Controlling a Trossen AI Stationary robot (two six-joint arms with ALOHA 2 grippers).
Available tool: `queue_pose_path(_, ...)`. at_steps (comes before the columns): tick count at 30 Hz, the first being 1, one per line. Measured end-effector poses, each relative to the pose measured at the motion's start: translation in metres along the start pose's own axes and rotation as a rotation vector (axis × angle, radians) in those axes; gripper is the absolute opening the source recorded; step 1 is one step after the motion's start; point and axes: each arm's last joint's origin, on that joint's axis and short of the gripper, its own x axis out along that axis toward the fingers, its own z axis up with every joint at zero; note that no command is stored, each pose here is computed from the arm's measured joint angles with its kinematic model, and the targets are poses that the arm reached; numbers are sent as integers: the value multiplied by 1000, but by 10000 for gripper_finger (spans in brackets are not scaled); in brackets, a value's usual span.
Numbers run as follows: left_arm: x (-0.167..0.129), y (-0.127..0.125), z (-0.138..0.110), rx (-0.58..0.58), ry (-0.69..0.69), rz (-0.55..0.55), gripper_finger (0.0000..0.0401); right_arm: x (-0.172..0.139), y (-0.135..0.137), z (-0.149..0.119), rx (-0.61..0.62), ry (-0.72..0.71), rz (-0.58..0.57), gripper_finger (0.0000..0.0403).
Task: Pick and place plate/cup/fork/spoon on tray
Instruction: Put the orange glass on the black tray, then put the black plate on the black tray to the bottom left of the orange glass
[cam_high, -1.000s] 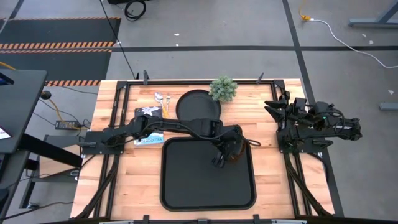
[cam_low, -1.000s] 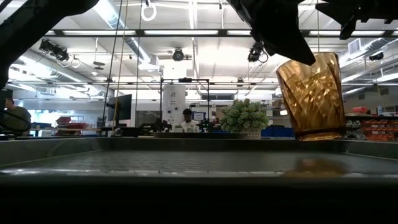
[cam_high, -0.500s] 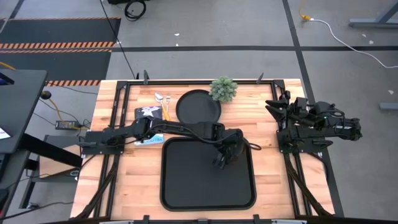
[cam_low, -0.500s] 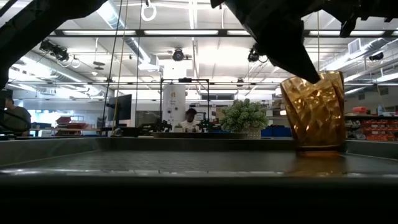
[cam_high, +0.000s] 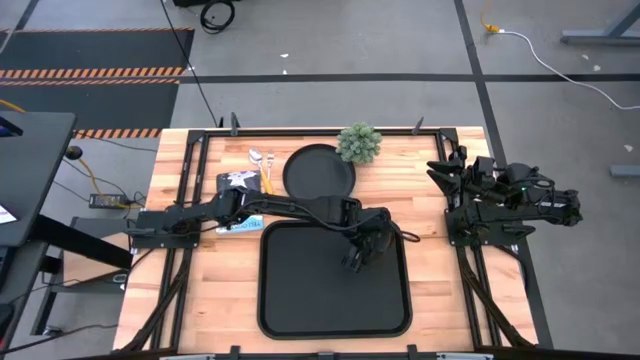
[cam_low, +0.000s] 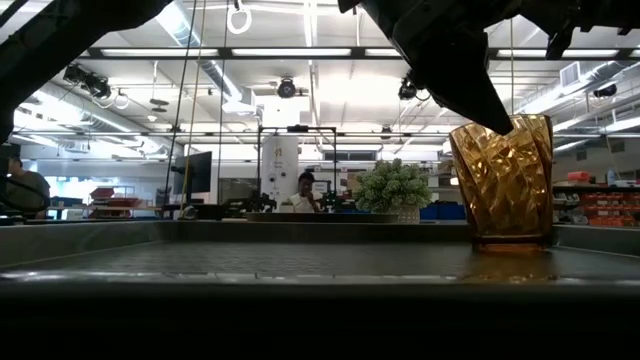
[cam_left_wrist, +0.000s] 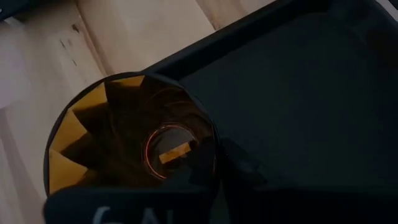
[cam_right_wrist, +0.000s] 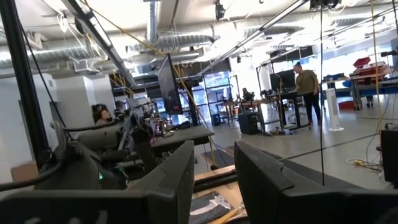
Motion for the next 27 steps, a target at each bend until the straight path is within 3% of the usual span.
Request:
queue_pose_path(10, 3, 0, -1, 15, 2, 3, 129, 0, 0, 0, 0, 2, 0, 121)
queue_pose_path(27, -9, -2, 9, 57, -32, 41, 210, 0, 0, -1, -2, 8, -1, 121)
